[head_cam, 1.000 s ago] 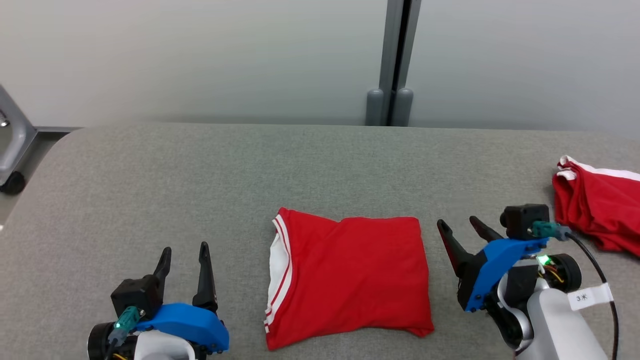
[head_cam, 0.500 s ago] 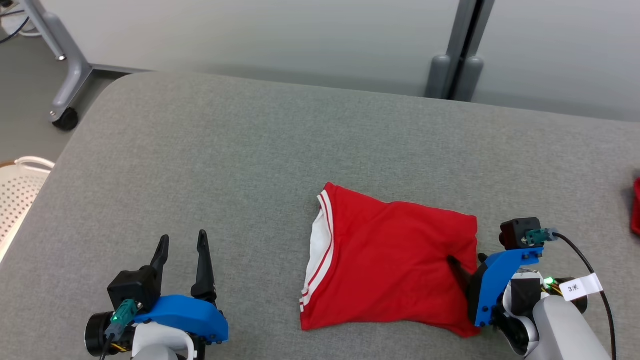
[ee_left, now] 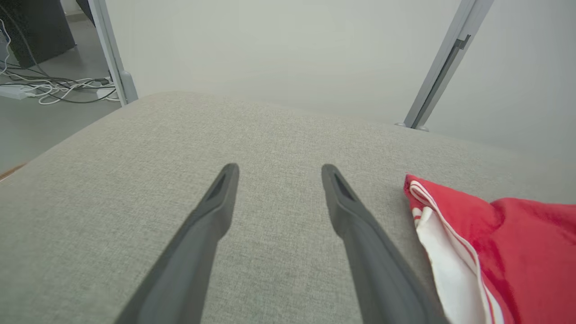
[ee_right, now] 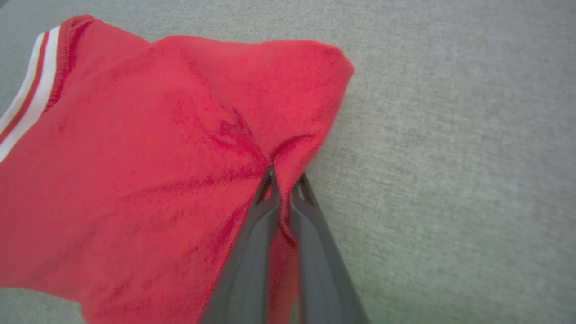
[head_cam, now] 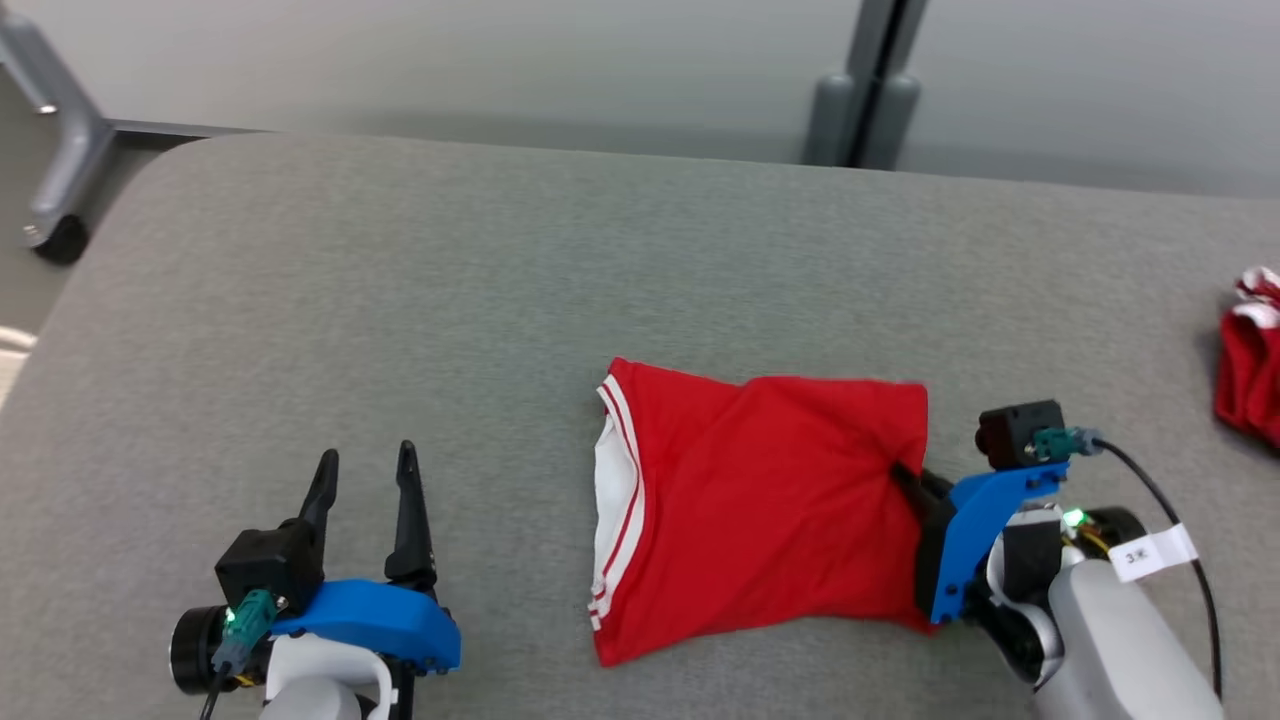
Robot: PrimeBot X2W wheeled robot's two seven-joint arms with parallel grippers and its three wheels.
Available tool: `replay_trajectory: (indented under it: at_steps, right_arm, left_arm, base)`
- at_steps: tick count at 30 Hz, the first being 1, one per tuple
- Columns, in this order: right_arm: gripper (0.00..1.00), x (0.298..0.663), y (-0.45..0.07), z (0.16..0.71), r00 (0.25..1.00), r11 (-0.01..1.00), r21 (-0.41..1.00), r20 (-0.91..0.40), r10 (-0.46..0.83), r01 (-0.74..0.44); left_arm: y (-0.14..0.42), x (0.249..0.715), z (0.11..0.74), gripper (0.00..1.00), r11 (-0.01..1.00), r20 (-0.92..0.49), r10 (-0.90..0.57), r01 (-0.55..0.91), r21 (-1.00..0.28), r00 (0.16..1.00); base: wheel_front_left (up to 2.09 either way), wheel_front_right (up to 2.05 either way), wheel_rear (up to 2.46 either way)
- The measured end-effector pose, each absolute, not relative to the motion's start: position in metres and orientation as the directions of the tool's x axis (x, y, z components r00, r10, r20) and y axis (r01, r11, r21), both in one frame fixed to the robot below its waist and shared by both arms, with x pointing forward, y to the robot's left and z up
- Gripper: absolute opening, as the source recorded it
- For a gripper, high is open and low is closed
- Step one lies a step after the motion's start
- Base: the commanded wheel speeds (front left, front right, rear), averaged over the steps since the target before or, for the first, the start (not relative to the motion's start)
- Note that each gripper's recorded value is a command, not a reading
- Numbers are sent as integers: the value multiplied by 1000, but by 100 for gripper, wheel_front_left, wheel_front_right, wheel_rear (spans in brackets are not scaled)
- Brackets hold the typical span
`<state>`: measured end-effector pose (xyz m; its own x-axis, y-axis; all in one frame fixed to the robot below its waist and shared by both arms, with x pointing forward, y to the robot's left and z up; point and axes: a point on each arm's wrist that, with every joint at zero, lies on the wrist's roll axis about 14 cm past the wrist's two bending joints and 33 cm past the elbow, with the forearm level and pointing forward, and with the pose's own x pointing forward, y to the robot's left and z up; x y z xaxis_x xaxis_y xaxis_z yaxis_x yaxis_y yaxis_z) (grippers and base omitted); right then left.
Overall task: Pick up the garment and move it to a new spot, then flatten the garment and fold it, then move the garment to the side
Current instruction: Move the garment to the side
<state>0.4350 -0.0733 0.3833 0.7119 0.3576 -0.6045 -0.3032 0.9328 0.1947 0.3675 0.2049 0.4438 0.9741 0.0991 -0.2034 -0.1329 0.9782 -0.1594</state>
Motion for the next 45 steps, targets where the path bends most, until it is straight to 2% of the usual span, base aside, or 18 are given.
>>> replay_trajectory:
  at_steps: [8, 13, 23, 28, 34, 37, 45]
  right_arm:
    - [0, 445, -173, 400, 807, 986, 92, -566, 167, -139]
    - [0, 427, -250, 415, 839, 999, 35, -545, -7, 30]
    - [0, 405, -291, 436, 860, 988, 28, -496, -119, 153]
    - [0, 416, -282, 447, 881, 991, 35, -462, -98, 129]
    - [0, 449, -265, 472, 905, 999, 9, -425, -28, 35]
    - [0, 463, -282, 490, 909, 995, -97, -413, -61, 22]
    - [0, 495, -315, 523, 899, 976, -217, -421, -119, 27]
  left_arm:
    - [131, 406, 432, 100, 978, -219, -115, 72, -198, 969]
    - [74, 430, 423, 100, 950, -227, -281, 236, -207, 932]
    - [30, 449, 431, 100, 909, -201, -406, 373, -184, 891]
    - [34, 449, 439, 100, 913, -185, -397, 366, -179, 899]
    - [61, 444, 444, 100, 940, -180, -322, 291, -177, 929]
    - [78, 441, 446, 100, 954, -177, -274, 244, -174, 945]
    - [115, 426, 445, 100, 974, -176, -159, 125, -188, 971]
  base:
    - [0, 0, 0]
    - [0, 0, 0]
    - [0, 0, 0]
    - [0, 0, 0]
    - [0, 0, 0]
    - [0, 0, 0]
    - [0, 0, 0]
